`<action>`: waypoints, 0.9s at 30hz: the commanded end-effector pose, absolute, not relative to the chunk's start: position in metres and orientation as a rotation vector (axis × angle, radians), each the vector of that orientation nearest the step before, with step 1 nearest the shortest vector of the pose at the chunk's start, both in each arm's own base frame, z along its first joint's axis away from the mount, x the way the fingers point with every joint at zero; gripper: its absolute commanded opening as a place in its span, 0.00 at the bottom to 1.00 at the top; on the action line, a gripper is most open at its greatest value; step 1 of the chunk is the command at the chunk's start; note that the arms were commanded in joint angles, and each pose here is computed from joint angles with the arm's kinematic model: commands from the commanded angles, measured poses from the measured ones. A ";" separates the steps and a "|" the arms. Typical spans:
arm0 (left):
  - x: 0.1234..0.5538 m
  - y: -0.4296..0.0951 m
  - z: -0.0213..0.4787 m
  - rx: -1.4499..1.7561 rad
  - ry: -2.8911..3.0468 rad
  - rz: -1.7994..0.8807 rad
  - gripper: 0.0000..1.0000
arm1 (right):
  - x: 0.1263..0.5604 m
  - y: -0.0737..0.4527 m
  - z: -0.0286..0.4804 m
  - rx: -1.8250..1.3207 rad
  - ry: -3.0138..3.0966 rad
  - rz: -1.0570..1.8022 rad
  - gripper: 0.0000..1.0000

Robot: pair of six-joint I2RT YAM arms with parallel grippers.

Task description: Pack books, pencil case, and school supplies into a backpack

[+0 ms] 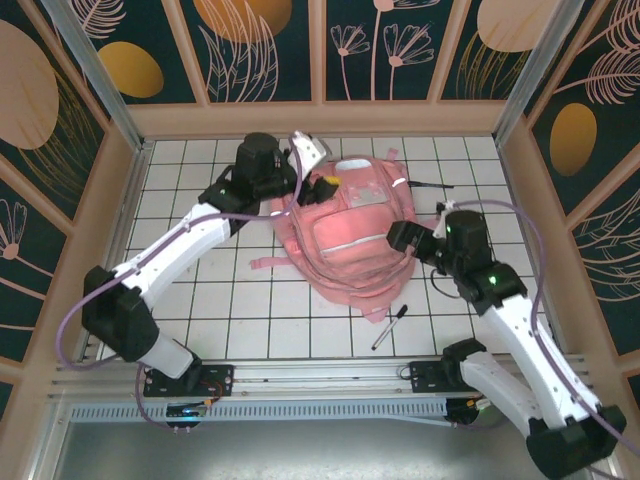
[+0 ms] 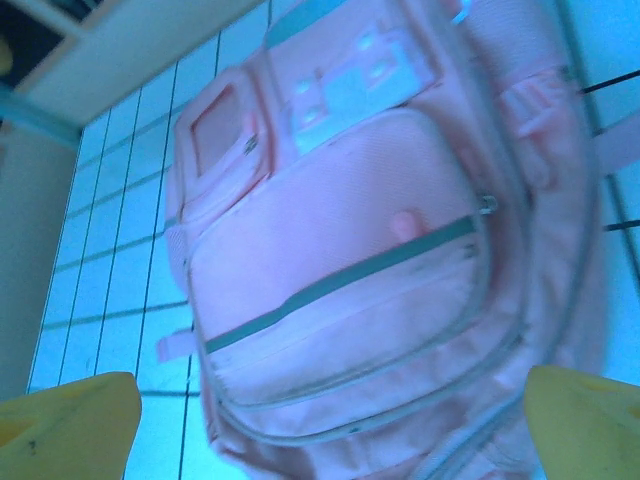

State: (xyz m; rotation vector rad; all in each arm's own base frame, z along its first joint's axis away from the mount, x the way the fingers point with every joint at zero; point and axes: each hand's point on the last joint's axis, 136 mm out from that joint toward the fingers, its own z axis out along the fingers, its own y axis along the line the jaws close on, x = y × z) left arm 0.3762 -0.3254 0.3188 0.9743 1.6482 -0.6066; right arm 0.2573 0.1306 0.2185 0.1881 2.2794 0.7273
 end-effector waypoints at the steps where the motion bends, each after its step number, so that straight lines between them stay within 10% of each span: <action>1: 0.422 -0.316 0.295 0.792 1.787 -0.577 0.66 | 0.268 0.159 0.220 0.034 2.334 0.835 0.92; 12: 0.494 -0.282 0.111 0.519 2.176 -0.257 0.51 | 0.321 0.143 0.101 0.215 2.549 0.595 0.39; 27: 0.327 -0.207 0.075 0.418 2.333 -0.428 0.39 | 0.442 0.168 0.064 0.025 2.478 0.445 0.32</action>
